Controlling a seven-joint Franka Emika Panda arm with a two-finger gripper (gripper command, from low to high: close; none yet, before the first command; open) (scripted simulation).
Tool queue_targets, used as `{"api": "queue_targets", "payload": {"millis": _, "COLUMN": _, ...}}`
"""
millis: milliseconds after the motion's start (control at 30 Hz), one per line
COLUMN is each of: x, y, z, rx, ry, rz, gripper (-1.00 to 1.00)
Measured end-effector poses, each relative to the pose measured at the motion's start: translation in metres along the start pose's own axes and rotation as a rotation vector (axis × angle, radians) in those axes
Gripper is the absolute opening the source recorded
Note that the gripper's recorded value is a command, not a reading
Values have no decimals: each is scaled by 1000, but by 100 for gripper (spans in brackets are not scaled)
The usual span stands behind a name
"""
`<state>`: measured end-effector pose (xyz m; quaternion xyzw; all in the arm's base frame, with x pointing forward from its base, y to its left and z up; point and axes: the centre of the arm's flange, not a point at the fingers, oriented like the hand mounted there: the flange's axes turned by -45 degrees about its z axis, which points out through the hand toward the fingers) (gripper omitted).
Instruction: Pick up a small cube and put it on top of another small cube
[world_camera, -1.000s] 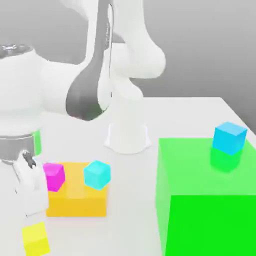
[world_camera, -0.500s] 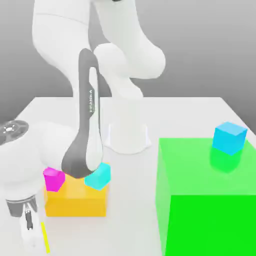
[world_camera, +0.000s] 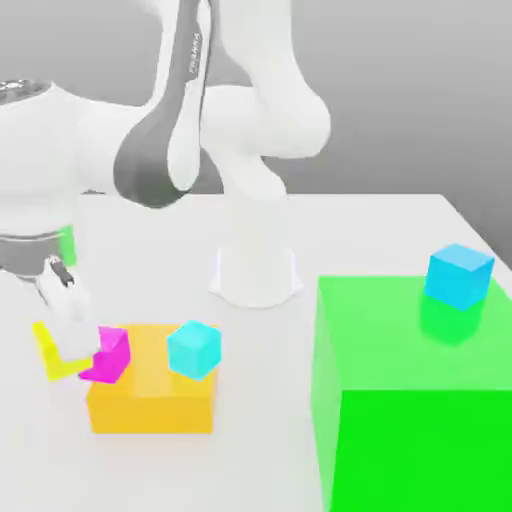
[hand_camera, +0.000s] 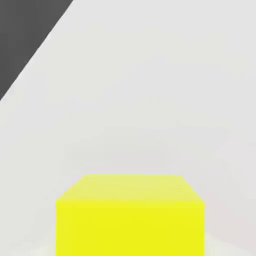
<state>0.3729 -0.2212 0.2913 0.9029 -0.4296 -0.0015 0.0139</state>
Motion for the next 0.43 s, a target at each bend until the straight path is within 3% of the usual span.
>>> {"api": "queue_targets", "payload": {"millis": 167, "x": -34, "y": 27, "z": -24, "rx": 24, "ry": -7, "rz": -108, "gripper": -100}}
{"api": "queue_targets", "payload": {"millis": 333, "x": -40, "y": 29, "z": 26, "rx": 29, "ry": -8, "rz": -128, "gripper": -100}}
{"api": "queue_targets", "payload": {"millis": 367, "x": -40, "y": 30, "z": 34, "rx": 28, "ry": -8, "rz": -129, "gripper": 100}}
{"api": "queue_targets", "payload": {"millis": 433, "x": -40, "y": 30, "z": 34, "rx": 28, "ry": -8, "rz": -129, "gripper": 100}}
